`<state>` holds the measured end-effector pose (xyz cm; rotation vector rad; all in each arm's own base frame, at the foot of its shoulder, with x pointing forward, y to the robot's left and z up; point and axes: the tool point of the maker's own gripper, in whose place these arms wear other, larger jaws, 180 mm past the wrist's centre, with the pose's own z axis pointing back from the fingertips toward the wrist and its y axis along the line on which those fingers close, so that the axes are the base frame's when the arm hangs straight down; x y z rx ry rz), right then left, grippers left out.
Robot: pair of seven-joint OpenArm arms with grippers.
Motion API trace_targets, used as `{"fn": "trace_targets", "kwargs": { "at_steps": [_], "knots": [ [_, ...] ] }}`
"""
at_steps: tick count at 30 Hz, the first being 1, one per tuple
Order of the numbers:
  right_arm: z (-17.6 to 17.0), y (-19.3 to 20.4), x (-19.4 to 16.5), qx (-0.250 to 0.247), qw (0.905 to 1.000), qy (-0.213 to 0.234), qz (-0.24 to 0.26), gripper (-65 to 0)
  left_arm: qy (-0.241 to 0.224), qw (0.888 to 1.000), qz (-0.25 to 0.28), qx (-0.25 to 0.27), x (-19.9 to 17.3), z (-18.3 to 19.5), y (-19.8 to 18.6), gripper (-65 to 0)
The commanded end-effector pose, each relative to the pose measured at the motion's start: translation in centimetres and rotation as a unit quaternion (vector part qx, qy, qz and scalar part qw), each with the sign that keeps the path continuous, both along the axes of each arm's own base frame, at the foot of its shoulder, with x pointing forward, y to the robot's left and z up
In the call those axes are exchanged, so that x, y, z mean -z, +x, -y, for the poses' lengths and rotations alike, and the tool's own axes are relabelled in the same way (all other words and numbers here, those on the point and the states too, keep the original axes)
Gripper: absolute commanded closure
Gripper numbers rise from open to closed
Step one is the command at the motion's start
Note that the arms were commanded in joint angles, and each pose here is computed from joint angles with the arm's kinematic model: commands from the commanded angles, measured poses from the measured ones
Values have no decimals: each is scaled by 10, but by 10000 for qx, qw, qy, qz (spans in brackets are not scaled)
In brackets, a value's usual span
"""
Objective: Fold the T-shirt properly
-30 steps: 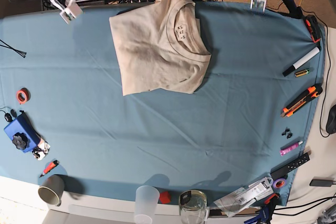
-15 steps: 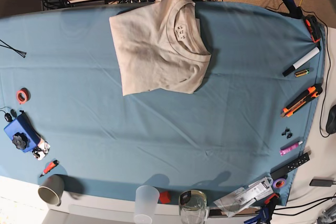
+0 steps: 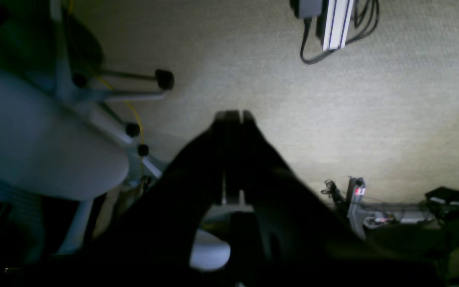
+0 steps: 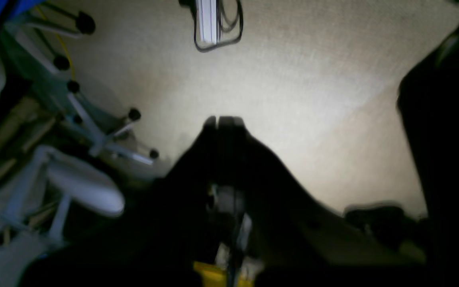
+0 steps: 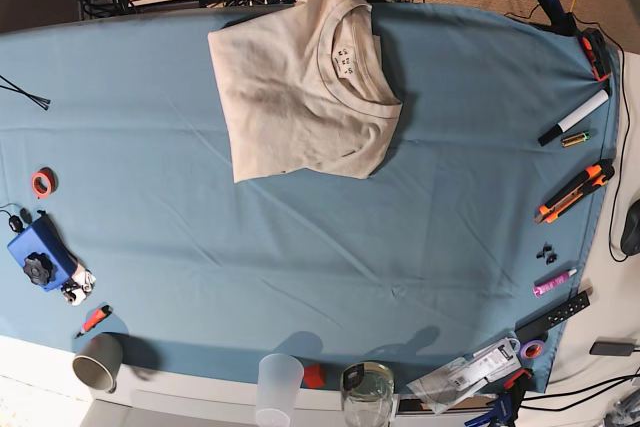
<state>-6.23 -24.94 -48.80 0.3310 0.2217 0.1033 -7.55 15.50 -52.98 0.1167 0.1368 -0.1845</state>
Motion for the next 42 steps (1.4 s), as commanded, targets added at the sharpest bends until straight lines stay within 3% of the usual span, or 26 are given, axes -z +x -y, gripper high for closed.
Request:
{"fn": "trace_targets", "kwargs": {
  "at_steps": [1, 11, 15, 19, 22, 26, 35, 42],
  "knots": [
    [3, 3, 5, -58, 10000, -45, 36, 0, 10, 10000, -28, 20, 5, -2, -5, 0],
    [-17, 7, 80, -965, 9952, -51, -138, 0, -556, 9981, 93, 232, 68, 14, -2, 0],
    [-21, 18, 101, -1301, 9914, -25, 134, 0, -722, 9966, 349, 205, 88, 19, -2, 0],
    [-27, 48, 115, -1548, 9846, 55, 815, 0, -902, 9933, 712, 154, 104, 24, 3, 0],
    [-31, 72, 117, -1529, 9784, 101, 1387, 0, -971, 9919, 808, 123, 110, 27, 5, 0],
    [-11, 103, 122, -1373, 9660, -629, 2098, 0, -1046, 9879, 1147, 67, 111, 29, 18, 0],
    [-6, 98, 123, -1372, 9682, -734, 1958, 0, -868, 9873, 1290, -311, 109, 12, 23, 0],
    [-10, 101, 122, -1052, 9718, -673, 2001, 0, -775, 9858, 1420, -447, 107, 4, 31, 0]
  ]
}}
